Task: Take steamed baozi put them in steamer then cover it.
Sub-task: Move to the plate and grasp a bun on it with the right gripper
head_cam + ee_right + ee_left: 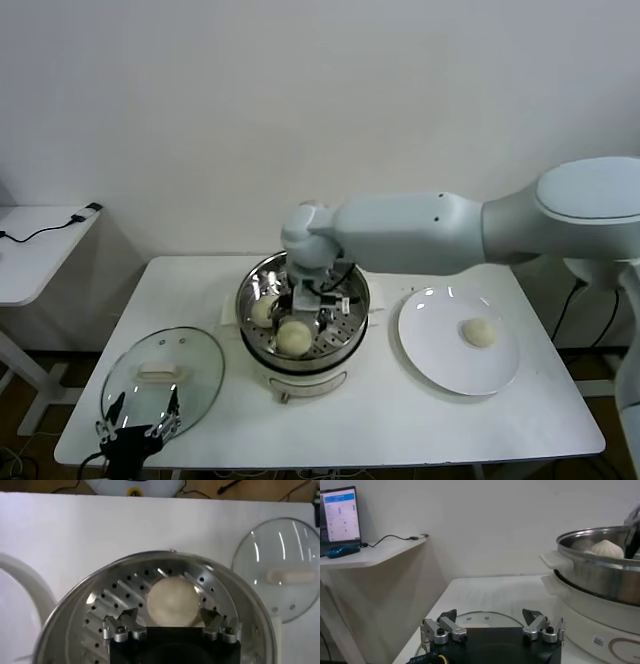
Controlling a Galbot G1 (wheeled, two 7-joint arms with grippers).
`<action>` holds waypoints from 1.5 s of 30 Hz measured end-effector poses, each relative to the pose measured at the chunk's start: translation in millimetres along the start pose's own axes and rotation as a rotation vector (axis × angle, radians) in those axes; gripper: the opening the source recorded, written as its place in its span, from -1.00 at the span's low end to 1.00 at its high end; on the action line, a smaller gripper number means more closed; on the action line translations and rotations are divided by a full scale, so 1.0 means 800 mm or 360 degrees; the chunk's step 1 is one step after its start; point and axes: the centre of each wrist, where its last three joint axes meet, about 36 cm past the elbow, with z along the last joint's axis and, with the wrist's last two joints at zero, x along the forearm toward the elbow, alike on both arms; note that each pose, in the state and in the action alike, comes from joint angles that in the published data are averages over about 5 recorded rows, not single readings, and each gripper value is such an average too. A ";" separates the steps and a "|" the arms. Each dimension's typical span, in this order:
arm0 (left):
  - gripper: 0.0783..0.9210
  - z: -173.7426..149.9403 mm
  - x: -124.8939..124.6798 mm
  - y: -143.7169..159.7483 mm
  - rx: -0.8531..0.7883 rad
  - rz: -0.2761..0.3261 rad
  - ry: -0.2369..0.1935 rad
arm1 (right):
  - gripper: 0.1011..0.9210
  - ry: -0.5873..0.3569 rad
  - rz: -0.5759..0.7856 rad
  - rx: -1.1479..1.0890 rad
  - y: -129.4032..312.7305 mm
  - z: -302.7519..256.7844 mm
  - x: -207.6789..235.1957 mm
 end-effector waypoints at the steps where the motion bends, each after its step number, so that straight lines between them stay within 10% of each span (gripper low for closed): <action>1: 0.77 0.000 0.000 0.000 -0.0001 0.0001 0.0000 | 0.76 0.0009 -0.0005 -0.0044 0.008 0.009 0.011; 12: 0.77 -0.004 -0.005 0.002 0.0005 0.0005 -0.0020 | 0.76 0.0152 -0.0087 -0.0988 0.220 0.106 0.114; 22: 0.77 -0.002 -0.002 -0.001 0.0004 0.0014 -0.0001 | 0.76 0.0150 -0.0130 -0.1724 0.427 0.117 0.056; 45: 0.77 0.003 0.004 -0.001 0.0005 -0.0010 0.0018 | 0.76 0.0220 -0.0163 -0.2239 0.533 0.101 -0.127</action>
